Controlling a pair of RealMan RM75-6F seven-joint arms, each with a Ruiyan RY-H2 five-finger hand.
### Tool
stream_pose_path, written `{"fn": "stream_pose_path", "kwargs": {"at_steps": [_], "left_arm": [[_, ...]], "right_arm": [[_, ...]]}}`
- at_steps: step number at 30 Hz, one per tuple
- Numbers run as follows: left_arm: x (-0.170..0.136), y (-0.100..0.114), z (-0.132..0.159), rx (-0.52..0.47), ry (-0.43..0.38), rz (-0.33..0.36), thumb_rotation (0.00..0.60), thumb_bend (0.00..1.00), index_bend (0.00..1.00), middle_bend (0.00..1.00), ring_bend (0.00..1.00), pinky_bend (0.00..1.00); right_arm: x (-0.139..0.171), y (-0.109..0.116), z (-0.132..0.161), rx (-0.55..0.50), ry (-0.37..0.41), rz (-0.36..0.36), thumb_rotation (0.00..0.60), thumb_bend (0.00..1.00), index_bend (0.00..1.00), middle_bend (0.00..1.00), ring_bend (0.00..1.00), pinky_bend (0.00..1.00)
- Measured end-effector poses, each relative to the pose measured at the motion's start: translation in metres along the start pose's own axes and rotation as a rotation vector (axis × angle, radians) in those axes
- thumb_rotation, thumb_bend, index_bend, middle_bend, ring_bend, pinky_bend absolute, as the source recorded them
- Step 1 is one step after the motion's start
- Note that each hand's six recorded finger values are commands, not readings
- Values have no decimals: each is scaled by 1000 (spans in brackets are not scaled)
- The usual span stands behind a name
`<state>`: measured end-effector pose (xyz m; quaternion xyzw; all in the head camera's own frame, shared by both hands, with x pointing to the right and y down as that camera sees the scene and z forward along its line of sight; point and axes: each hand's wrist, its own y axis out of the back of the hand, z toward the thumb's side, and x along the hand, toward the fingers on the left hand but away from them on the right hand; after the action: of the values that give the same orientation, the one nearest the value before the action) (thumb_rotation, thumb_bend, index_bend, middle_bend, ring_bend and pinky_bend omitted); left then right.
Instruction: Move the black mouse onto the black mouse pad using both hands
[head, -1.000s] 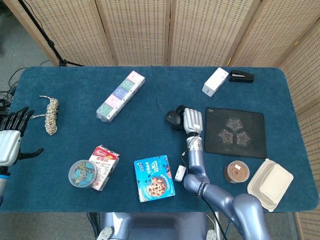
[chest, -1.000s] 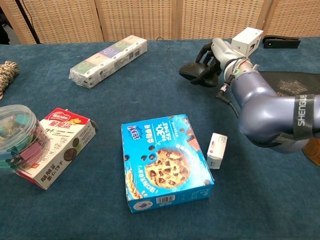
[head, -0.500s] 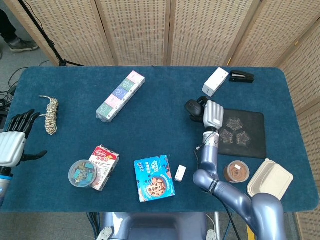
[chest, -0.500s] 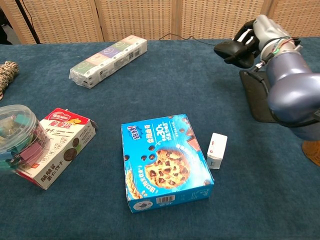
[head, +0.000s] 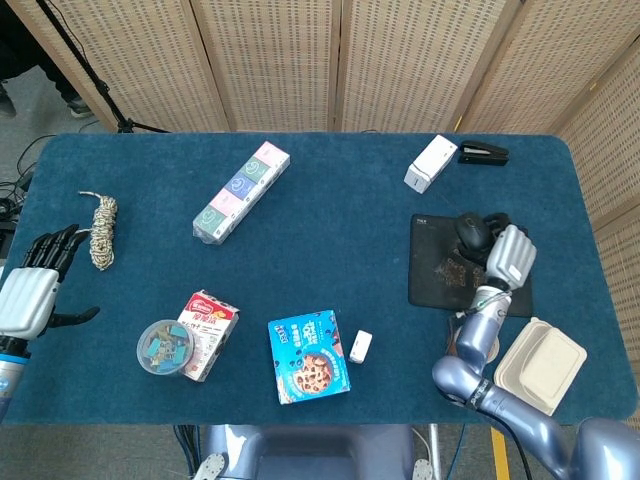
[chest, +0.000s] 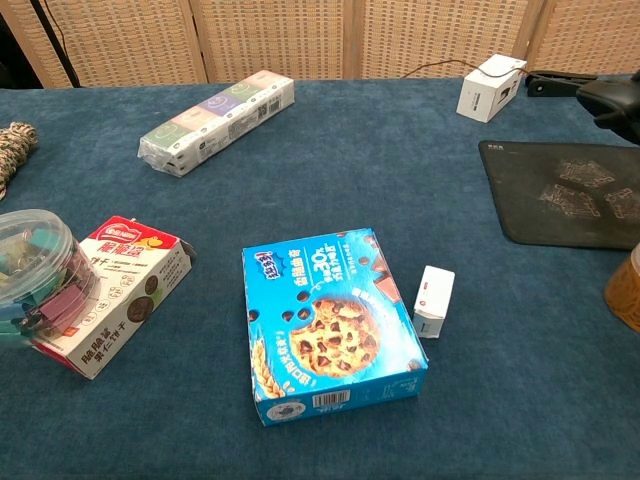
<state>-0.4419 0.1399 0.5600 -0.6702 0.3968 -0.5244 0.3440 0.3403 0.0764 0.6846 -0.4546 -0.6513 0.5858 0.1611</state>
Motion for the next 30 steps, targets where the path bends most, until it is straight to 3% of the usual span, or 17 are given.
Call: {"fn": "stream_pose_path", "kwargs": {"at_steps": [8, 20, 30], "left_arm": [[1, 2, -1, -21, -13, -14, 600, 23, 0, 0, 0, 0], [-2, 5, -2, -63, -40, -42, 600, 23, 0, 0, 0, 0], [-4, 7, -5, -105, -67, -83, 600, 22, 0, 0, 0, 0]], "right_arm": [[12, -10, -13, 86, -92, -5, 600, 529, 479, 487, 414, 468], [22, -46, 18, 167, -108, 19, 600, 533, 477, 487, 415, 468], [23, -57, 10, 209, -198, -8, 600, 532, 474, 487, 415, 468]]}}
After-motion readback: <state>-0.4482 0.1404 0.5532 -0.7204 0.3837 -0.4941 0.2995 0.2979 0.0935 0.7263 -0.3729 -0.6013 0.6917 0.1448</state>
